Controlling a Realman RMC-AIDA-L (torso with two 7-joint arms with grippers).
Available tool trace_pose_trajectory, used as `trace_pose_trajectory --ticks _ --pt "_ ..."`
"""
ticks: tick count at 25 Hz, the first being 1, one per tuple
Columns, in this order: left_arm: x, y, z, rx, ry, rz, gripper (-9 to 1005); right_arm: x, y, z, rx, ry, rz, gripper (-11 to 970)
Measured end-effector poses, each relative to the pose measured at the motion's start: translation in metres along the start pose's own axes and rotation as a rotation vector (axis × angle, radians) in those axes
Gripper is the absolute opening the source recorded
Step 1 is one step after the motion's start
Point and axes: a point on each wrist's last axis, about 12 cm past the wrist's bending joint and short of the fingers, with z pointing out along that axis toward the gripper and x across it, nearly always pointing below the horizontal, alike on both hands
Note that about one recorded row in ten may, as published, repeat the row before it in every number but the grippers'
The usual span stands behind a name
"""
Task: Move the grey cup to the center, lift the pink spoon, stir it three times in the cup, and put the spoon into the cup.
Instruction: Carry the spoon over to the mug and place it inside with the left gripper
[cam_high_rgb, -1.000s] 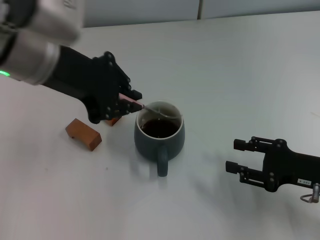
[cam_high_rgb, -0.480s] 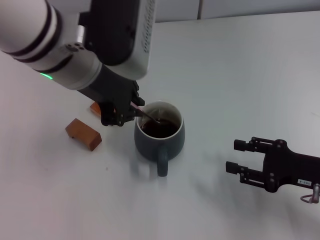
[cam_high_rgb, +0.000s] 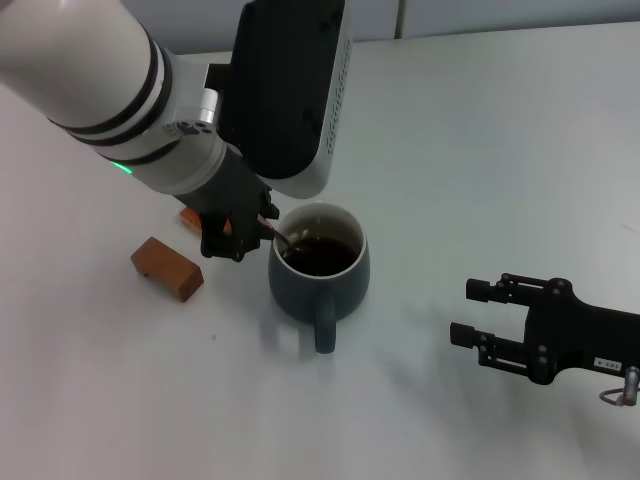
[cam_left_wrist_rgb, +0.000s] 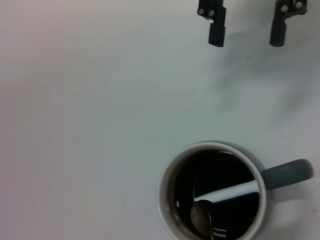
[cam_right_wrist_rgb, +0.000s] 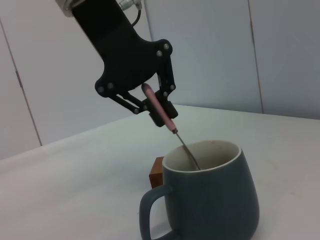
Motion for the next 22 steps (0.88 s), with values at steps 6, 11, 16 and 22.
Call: trace_pose_trajectory --ticks 6,11,16,22 --pt "-0.005 -0.004 -0.003 0.025 0.001 0.024 133 0.0 0.0 0.001 -0.001 -0.002 0.0 621" --pt "-0.011 -0.006 -0.003 0.038 -0.009 0.049 133 -0.001 0.0 0.002 -0.005 -0.002 0.0 621" --pt "-0.019 -0.005 -0.001 0.031 -0.03 0.076 133 -0.001 0.0 0.002 -0.004 -0.006 0.003 621" --pt "-0.016 0.003 0.006 -0.013 -0.011 0.062 134 0.0 0.001 0.004 -0.007 0.0 0.007 621"
